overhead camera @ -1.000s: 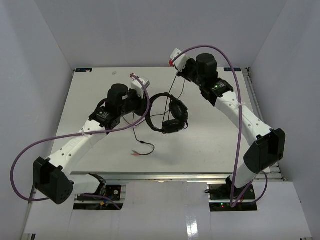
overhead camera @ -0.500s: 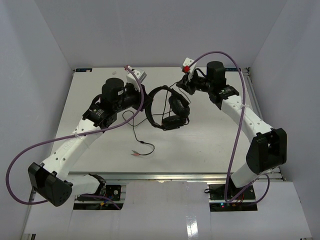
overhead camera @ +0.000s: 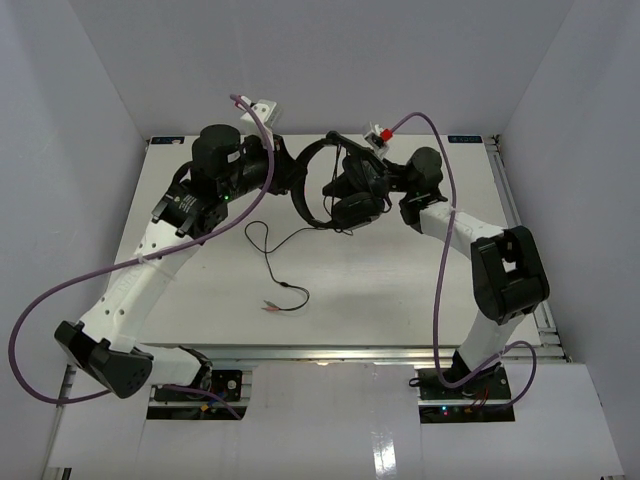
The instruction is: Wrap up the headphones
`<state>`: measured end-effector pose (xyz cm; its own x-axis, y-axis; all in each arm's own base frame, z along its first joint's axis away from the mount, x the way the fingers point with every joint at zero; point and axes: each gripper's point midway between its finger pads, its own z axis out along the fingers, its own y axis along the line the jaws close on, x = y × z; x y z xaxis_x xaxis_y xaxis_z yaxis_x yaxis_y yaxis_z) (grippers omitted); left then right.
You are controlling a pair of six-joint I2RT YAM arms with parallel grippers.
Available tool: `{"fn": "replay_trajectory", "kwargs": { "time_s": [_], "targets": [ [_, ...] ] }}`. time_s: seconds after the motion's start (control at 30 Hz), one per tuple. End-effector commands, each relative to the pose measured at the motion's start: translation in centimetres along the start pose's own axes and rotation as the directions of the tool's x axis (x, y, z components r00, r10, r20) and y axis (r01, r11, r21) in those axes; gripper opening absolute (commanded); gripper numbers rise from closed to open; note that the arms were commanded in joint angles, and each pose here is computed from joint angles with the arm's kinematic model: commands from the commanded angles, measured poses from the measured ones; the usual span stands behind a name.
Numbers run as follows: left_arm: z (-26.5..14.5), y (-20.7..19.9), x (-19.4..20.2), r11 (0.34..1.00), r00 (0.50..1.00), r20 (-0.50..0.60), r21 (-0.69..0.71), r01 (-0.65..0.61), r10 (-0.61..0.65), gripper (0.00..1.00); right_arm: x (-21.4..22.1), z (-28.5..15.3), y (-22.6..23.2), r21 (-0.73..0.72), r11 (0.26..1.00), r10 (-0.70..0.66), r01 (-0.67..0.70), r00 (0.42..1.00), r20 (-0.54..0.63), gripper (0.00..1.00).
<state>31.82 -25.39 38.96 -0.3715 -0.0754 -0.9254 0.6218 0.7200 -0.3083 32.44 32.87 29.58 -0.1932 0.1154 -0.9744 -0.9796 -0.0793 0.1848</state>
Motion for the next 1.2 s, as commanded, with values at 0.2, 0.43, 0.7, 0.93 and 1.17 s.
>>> {"fn": "replay_trajectory", "kwargs": {
  "time_s": [0.2,0.43,0.7,0.93,1.17],
  "targets": [
    [-1.9,-3.3,-6.6,0.997,0.985,0.165,0.07,0.039,-0.051,0.0,0.4,2.8,3.3,-0.151,0.985,0.089,-0.082,0.995,0.038,0.27],
    [-2.1,-3.2,-8.1,0.998,0.979,0.194,0.047,0.052,-0.06,0.0,2.3,3.8,4.4,-0.179,0.977,0.122,-0.117,0.992,0.016,0.33],
    [-3.3,0.1,-13.2,0.982,0.945,0.326,-0.185,0.037,0.026,0.0,7.0,1.7,8.1,-0.155,0.971,0.177,-0.183,0.983,-0.05,0.31],
    [-2.3,3.2,-16.5,0.937,0.911,0.399,-0.347,0.042,0.107,0.0,8.5,0.3,10.9,-0.135,0.975,0.162,-0.174,0.982,-0.095,0.29],
    [-1.1,6.3,-18.3,0.903,0.887,0.448,-0.418,0.096,0.113,0.0,9.2,-0.7,11.6,-0.076,0.989,0.117,-0.127,0.985,-0.126,0.21]
  ]
}}
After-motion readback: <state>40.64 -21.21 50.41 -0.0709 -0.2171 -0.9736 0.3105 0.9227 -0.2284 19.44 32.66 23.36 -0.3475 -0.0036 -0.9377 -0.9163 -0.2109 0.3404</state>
